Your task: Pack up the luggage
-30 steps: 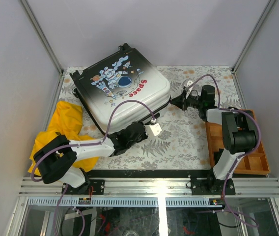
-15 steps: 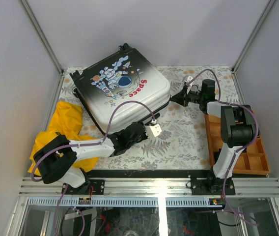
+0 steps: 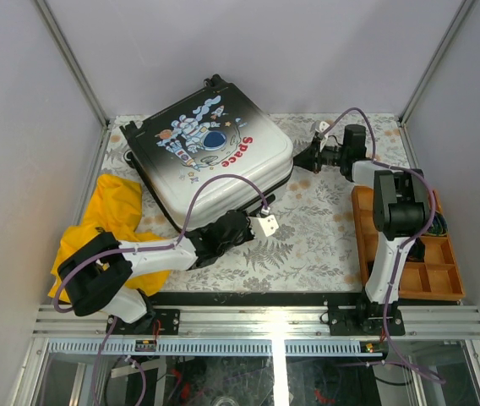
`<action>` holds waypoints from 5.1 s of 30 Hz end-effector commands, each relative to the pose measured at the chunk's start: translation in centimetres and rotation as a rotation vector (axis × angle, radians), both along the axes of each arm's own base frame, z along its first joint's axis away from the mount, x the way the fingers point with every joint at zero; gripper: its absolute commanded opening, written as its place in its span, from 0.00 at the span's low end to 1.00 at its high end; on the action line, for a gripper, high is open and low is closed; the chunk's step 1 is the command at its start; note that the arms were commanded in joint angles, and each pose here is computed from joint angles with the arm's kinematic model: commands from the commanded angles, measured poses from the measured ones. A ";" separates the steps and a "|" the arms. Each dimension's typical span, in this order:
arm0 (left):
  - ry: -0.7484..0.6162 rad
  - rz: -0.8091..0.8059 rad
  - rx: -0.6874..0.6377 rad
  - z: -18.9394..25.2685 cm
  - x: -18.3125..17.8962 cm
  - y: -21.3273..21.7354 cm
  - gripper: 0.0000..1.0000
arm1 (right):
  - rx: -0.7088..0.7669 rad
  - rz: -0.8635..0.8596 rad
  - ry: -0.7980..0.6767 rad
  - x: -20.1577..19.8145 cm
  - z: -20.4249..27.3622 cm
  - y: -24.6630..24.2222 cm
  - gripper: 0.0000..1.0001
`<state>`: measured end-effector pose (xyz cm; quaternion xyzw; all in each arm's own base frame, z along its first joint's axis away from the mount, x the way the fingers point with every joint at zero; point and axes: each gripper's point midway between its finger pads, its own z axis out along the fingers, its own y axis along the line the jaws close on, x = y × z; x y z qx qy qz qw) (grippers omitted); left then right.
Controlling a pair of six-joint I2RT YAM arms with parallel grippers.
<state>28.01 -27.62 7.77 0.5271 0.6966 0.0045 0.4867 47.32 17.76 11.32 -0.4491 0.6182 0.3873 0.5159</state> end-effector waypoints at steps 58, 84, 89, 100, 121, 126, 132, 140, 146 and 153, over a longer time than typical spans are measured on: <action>0.167 0.387 -0.593 24.9 7.5 10.0 1.00 | 0.079 -0.345 0.082 8.2 9.9 -2.1 0.85; 0.557 0.818 -1.065 15.2 8.7 25.6 0.99 | 0.035 0.025 0.115 -1.7 6.3 10.0 0.89; 0.677 0.691 -1.035 12.2 10.0 22.3 0.90 | 0.034 0.088 0.129 -6.4 6.0 10.5 0.90; 0.826 0.412 -0.873 9.0 11.5 10.3 0.82 | -0.041 0.019 0.182 -12.4 4.9 6.5 0.91; 0.939 0.353 -0.919 9.6 9.2 1.0 0.92 | -0.024 -0.385 0.190 -2.1 6.2 -2.2 0.93; 0.833 0.371 -0.837 9.9 9.9 2.4 1.00 | 0.006 -0.484 0.194 -0.2 8.0 -4.2 0.98; 0.829 0.399 -0.807 12.0 10.3 7.6 1.00 | 0.026 -0.578 0.209 0.4 11.8 -7.4 0.99; 0.707 0.588 -0.822 16.9 12.1 18.4 1.00 | 0.073 -0.724 0.202 -0.9 18.5 -11.6 0.99; 0.630 0.758 -0.742 18.5 12.4 26.8 1.00 | 0.058 -0.797 0.290 -2.8 20.5 -14.3 0.99; 0.573 0.963 -0.597 15.8 10.5 34.1 1.00 | 0.019 -0.878 0.388 -6.5 17.9 -17.3 0.99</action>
